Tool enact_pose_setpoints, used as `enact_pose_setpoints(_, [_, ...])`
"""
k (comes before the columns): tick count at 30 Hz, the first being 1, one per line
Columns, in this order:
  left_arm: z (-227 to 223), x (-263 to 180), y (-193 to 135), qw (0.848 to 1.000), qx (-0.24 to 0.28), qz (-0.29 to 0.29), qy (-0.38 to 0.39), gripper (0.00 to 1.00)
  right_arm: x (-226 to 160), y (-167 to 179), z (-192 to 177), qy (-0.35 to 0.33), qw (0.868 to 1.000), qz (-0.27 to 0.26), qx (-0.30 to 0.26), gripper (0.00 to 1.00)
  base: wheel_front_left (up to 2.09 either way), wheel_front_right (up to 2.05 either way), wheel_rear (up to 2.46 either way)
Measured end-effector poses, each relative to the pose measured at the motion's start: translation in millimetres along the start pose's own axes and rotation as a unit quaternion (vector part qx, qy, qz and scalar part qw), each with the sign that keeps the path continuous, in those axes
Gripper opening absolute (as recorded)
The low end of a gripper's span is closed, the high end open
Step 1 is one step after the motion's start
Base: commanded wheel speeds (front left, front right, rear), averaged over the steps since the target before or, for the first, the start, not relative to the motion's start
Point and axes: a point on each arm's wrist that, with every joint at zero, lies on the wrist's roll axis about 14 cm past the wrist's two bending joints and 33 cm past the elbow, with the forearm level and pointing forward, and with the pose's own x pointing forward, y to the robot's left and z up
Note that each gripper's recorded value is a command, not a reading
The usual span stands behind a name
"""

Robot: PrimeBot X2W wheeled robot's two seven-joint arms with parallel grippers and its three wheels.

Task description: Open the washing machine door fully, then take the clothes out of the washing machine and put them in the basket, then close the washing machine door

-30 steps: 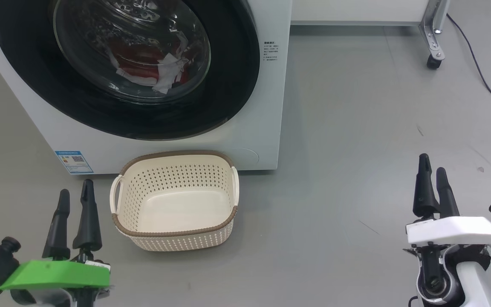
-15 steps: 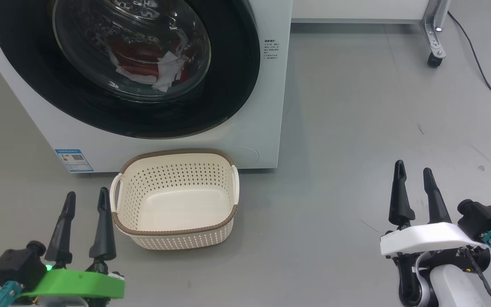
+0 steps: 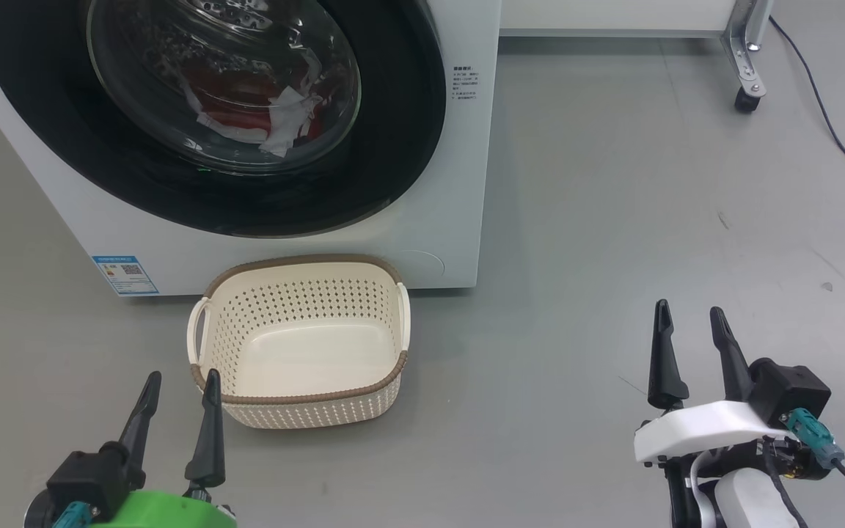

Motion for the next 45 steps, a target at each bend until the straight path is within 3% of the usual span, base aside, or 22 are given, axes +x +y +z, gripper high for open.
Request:
enact_pose_setpoints(13, [-20, -6, 9, 0.999, 0.026, 0.018, 0.033, 1.00, -5, -3, -20, 0.031, 0.999, -0.005, -0.025, 1.00, 0.00, 0.00, 0.00])
enact_pose_setpoints(45, [-32, -7, 13, 0.998, 0.019, 0.029, 0.049, 1.00, -1, -5, -28, 0.044, 0.998, -0.009, -0.044, 1.00, 0.00, 0.00, 0.00])
